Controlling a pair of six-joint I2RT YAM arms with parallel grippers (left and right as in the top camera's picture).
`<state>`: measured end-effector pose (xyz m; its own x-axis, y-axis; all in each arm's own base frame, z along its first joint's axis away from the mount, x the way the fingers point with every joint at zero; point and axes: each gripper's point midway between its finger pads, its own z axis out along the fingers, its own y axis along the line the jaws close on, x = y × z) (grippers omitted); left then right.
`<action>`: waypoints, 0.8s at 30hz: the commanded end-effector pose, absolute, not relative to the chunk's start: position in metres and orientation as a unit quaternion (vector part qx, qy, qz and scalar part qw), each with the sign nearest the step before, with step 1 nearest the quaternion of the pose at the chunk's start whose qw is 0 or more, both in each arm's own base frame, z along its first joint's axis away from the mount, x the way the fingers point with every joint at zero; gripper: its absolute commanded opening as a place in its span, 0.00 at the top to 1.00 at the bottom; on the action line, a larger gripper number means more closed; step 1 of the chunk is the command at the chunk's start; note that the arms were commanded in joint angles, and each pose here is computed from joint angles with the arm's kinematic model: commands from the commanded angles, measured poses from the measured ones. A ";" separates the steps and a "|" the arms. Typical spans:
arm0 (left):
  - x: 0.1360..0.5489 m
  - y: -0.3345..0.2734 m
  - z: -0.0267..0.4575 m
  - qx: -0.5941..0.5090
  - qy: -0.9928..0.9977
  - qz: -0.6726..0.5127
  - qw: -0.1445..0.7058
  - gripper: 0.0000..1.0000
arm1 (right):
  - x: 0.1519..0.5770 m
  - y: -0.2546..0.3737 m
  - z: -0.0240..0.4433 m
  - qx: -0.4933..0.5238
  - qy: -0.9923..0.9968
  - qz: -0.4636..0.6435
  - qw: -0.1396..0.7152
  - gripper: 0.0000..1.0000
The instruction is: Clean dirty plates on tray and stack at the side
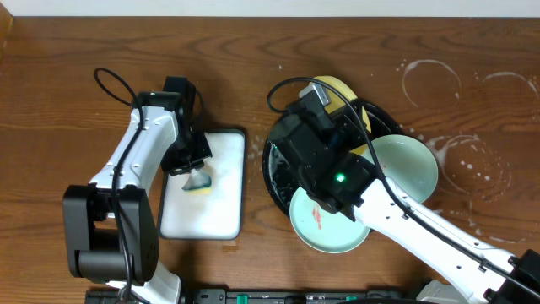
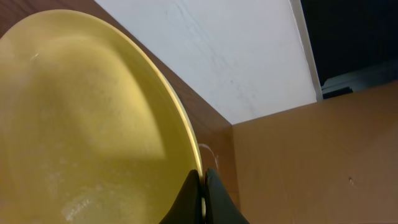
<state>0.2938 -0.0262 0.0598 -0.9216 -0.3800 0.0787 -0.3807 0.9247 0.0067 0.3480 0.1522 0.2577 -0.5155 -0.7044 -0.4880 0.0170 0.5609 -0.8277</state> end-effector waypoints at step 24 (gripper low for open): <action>0.293 -0.026 0.060 0.192 -0.980 0.007 0.041 0.92 | 0.346 0.149 0.275 -0.202 0.761 -0.415 0.456 0.99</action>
